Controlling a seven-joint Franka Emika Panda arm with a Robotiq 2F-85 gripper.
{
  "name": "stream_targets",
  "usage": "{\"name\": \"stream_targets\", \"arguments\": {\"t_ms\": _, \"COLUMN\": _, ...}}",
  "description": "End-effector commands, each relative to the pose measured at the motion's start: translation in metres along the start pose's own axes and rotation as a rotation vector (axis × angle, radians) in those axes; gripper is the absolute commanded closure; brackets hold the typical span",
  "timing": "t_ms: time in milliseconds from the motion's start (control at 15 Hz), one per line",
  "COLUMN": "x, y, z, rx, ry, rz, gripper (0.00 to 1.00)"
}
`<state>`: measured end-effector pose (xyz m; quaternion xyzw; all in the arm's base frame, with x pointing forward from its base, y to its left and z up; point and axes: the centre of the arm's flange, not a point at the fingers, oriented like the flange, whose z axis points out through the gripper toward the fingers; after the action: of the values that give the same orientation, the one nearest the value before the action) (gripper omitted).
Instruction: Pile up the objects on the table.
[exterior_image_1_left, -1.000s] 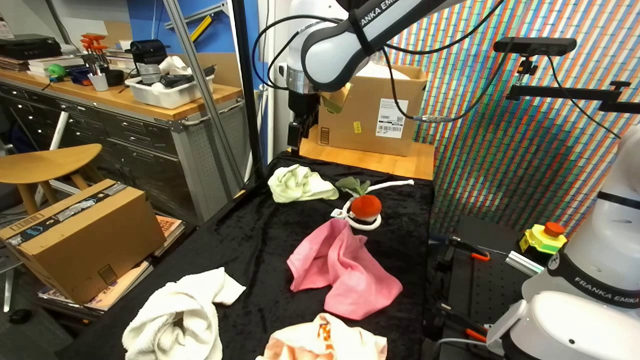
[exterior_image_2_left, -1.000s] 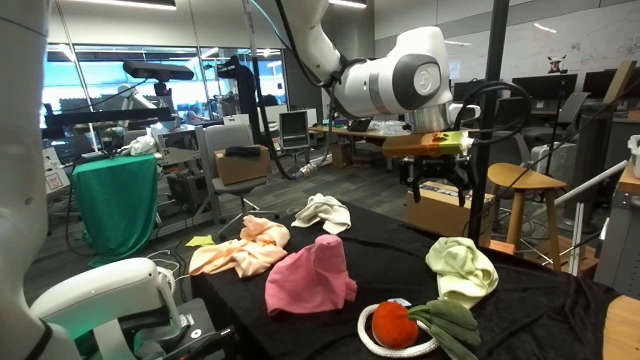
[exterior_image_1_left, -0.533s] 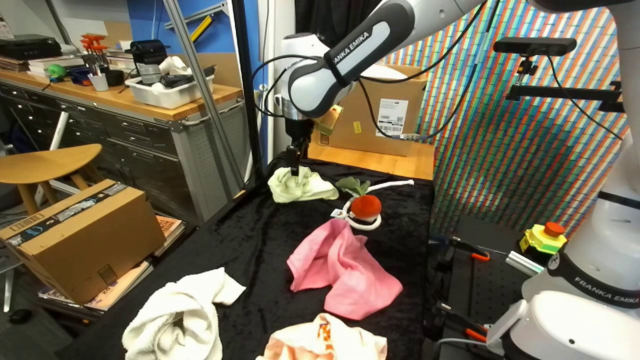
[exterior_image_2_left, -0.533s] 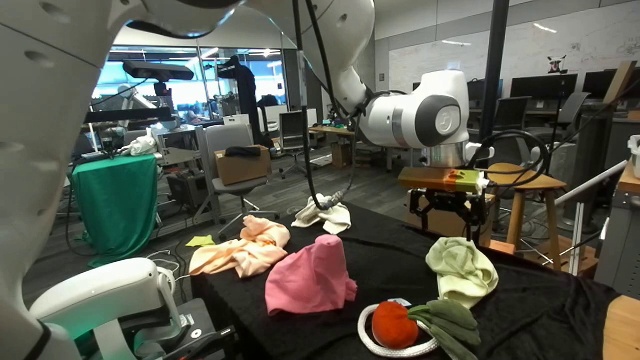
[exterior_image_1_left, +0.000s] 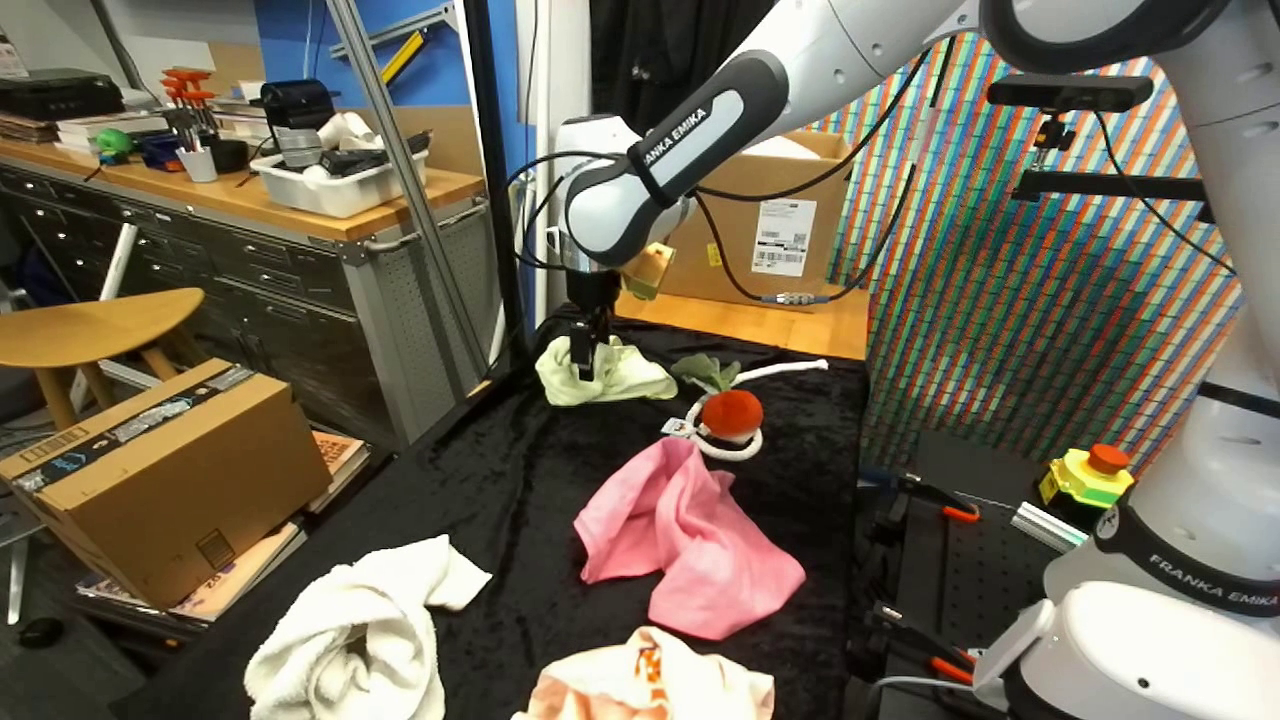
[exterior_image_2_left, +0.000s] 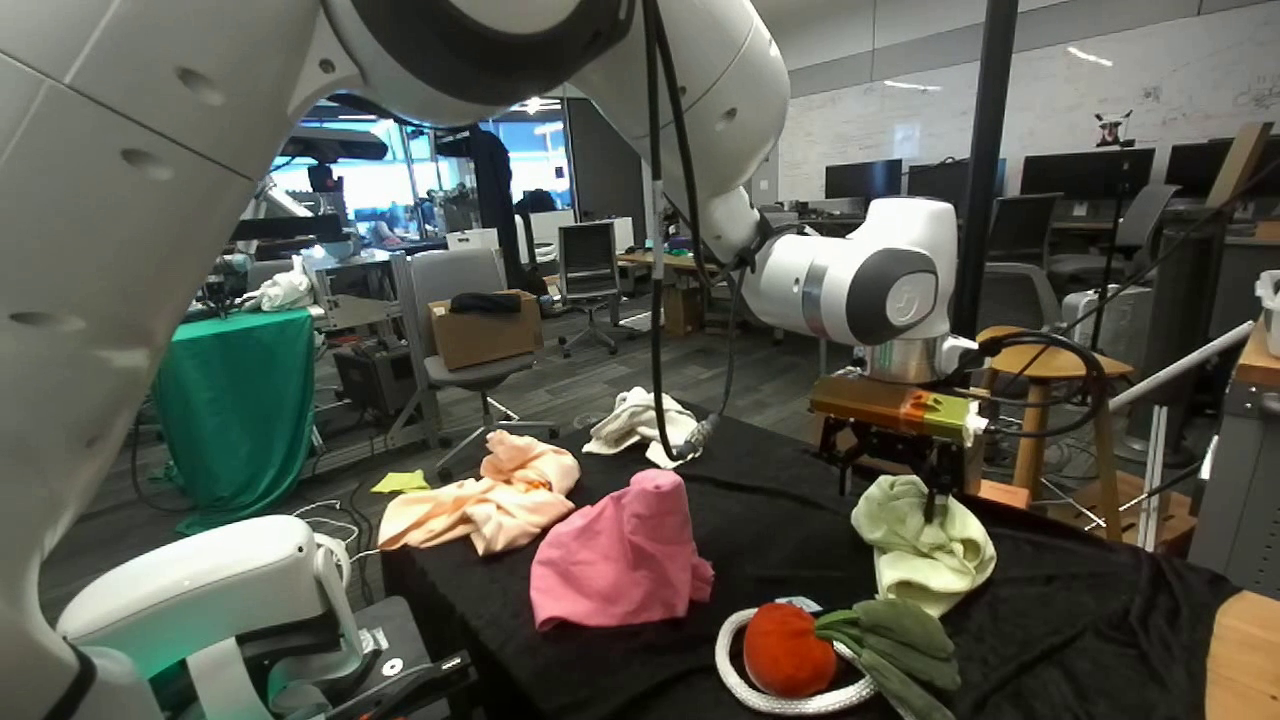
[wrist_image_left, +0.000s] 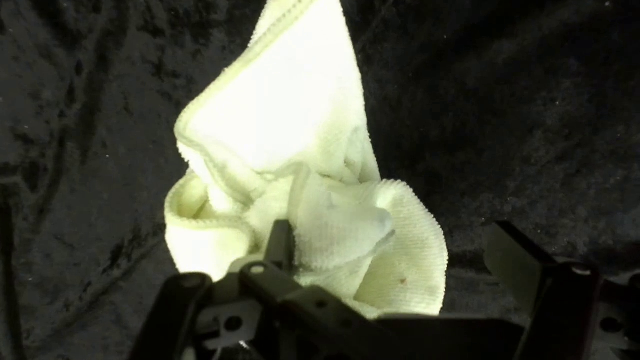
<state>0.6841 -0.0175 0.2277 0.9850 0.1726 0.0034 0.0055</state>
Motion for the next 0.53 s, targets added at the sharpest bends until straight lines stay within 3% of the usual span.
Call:
{"name": "stream_targets", "arguments": {"t_ms": 0, "x": 0.014, "y": 0.005, "z": 0.004, "rx": 0.031, "ry": 0.011, "rz": -0.032, "gripper": 0.0}}
{"name": "stream_targets", "arguments": {"t_ms": 467, "x": 0.023, "y": 0.006, "z": 0.02, "rx": -0.074, "ry": 0.062, "rz": 0.064, "gripper": 0.0}}
